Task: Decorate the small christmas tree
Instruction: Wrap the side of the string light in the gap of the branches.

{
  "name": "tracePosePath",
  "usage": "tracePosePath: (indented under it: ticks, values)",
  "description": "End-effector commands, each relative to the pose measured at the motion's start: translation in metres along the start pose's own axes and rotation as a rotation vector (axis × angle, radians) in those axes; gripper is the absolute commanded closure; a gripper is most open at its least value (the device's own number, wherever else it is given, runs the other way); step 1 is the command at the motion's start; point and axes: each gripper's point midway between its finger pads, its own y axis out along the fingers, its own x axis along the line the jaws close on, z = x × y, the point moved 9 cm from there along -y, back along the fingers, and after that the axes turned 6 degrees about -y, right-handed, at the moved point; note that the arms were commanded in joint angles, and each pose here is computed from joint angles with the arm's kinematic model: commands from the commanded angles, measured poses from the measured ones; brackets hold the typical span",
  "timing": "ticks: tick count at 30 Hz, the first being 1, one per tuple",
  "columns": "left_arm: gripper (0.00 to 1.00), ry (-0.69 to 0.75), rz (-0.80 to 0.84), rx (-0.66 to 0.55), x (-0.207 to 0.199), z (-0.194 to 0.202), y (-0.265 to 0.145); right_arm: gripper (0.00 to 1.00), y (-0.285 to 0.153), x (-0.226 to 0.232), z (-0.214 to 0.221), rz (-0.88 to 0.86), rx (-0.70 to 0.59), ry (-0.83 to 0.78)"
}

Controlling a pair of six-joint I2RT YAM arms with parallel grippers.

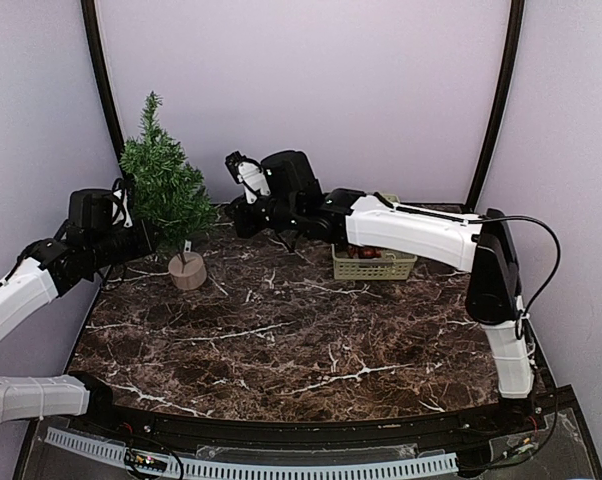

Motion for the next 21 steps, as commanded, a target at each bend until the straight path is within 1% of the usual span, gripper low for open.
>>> tracePosePath:
  ticks: [1,2,4,7,13,21]
  values:
    - [0.9,0.009,0.001,-0.015,0.001,0.003,0.003,1.0,0.01,-0.003,-0.005,0.043,-0.01,-0.016]
    - [0.93,0.011,0.002,-0.012,0.001,0.003,0.003,1.0,0.011,-0.004,-0.008,0.052,-0.02,-0.018]
    - [0.97,0.012,0.004,-0.008,0.002,0.004,0.004,1.0,0.011,-0.007,-0.015,0.074,-0.04,-0.024]
    - [1.0,0.015,0.014,-0.007,0.002,0.006,0.004,1.0,0.012,-0.011,-0.025,0.083,-0.067,-0.032]
    - [1.0,0.019,0.018,-0.008,0.003,0.008,0.005,1.0,0.011,-0.01,-0.037,0.065,-0.136,-0.063]
    - [1.0,0.0,0.002,0.003,0.009,0.017,0.003,1.0,0.012,-0.008,-0.056,0.052,-0.278,-0.11]
